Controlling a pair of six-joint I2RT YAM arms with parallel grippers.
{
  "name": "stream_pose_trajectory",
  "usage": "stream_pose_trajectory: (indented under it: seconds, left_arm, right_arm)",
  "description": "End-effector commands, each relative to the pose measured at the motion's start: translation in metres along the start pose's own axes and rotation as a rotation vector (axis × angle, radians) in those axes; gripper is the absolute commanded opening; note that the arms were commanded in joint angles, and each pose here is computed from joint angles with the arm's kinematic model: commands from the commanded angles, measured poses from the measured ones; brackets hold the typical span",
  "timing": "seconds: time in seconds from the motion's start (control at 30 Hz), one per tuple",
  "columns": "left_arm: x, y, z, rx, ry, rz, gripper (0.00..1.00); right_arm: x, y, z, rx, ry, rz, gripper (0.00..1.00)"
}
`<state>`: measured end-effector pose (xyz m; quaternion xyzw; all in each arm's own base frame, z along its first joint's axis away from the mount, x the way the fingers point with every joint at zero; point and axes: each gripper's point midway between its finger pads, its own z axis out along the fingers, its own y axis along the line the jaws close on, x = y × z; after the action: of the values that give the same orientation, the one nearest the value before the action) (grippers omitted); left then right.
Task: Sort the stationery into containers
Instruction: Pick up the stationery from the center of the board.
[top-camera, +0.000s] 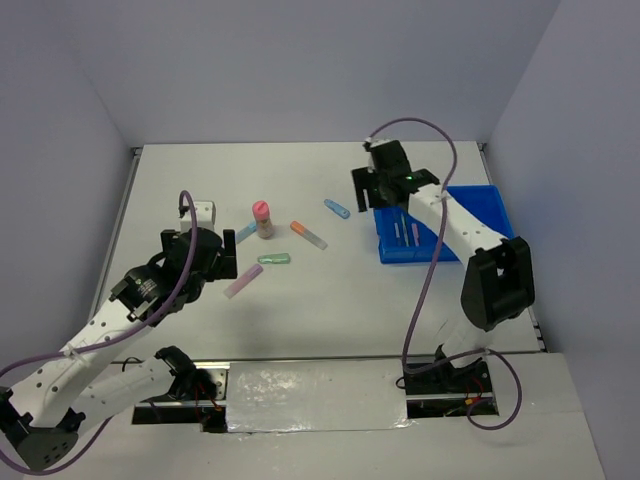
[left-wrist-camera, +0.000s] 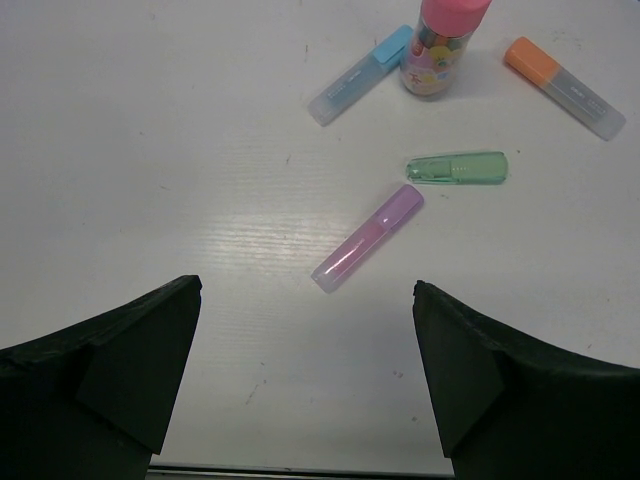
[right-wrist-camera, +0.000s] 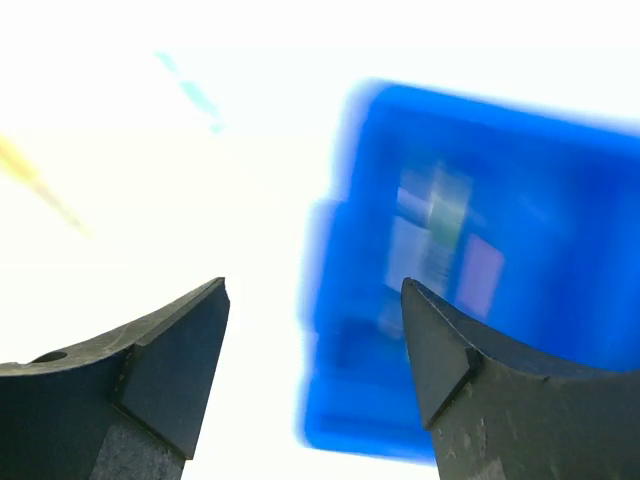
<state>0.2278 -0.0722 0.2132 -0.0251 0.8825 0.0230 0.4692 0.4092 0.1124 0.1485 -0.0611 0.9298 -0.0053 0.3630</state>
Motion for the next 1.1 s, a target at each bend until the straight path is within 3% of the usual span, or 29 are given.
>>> stream_pose_trajectory:
  seconds: [0.0,0.03,0.07,0.1,0.13,0.33,0.63,0.7,0.73,0.9,0.97,1.0,1.07]
  left_arm:
    - [-0.009,-0.001,0.001,-0.001,-0.028,-0.012,0.99]
    - [-0.008,-0.001,0.001,0.000,-0.025,-0.009,0.99]
    - [-0.008,-0.001,0.002,0.001,-0.025,-0.006,0.99]
    - [-0.008,-0.002,0.002,0.003,-0.024,-0.004,0.99]
    - [-0.009,-0.002,0.002,0.003,-0.025,-0.002,0.99]
    - [-0.010,-0.002,0.001,0.015,-0.031,-0.004,0.99]
    - [-0.007,-0.007,0.005,0.029,-0.008,0.014,0.99]
    - [-0.007,-0.007,0.005,0.034,-0.011,0.011,0.99]
    - [-0.007,-0.007,0.005,0.034,-0.011,0.013,0.99]
    - [-0.008,-0.006,0.004,0.036,-0.017,0.006,0.99]
    - [-0.008,-0.006,0.003,0.037,-0.021,0.007,0.99]
    - [-0.010,-0.006,0.002,0.041,-0.026,0.003,0.99]
    - [-0.009,-0.006,0.002,0.043,-0.025,0.005,0.99]
  right_arm:
    - [-0.058,0.074,-0.012,-0.254,-0.151,-0.147,0.76]
    - [-0.049,0.081,0.011,-0.257,-0.098,-0.176,0.75]
    - [-0.068,0.093,0.009,-0.297,-0.125,-0.192,0.74]
    - [-0.052,0.099,0.031,-0.300,-0.055,-0.233,0.73]
    - [-0.068,0.104,0.032,-0.296,-0.078,-0.247,0.73]
    - [-0.050,0.107,0.085,-0.204,0.042,-0.339,0.72]
    - [0.005,0.114,0.147,-0.213,0.205,-0.392,0.67]
    - [0.019,0.117,0.153,-0.241,0.254,-0.387,0.60]
    - [0.021,0.121,0.153,-0.254,0.259,-0.387,0.49]
    - [0.038,0.125,0.145,-0.285,0.318,-0.347,0.30]
    - [0.030,0.131,0.133,-0.285,0.279,-0.340,0.10]
    - [0.040,0.133,0.129,-0.295,0.294,-0.341,0.04]
    - [0.017,0.142,0.108,-0.341,0.212,-0.308,0.03]
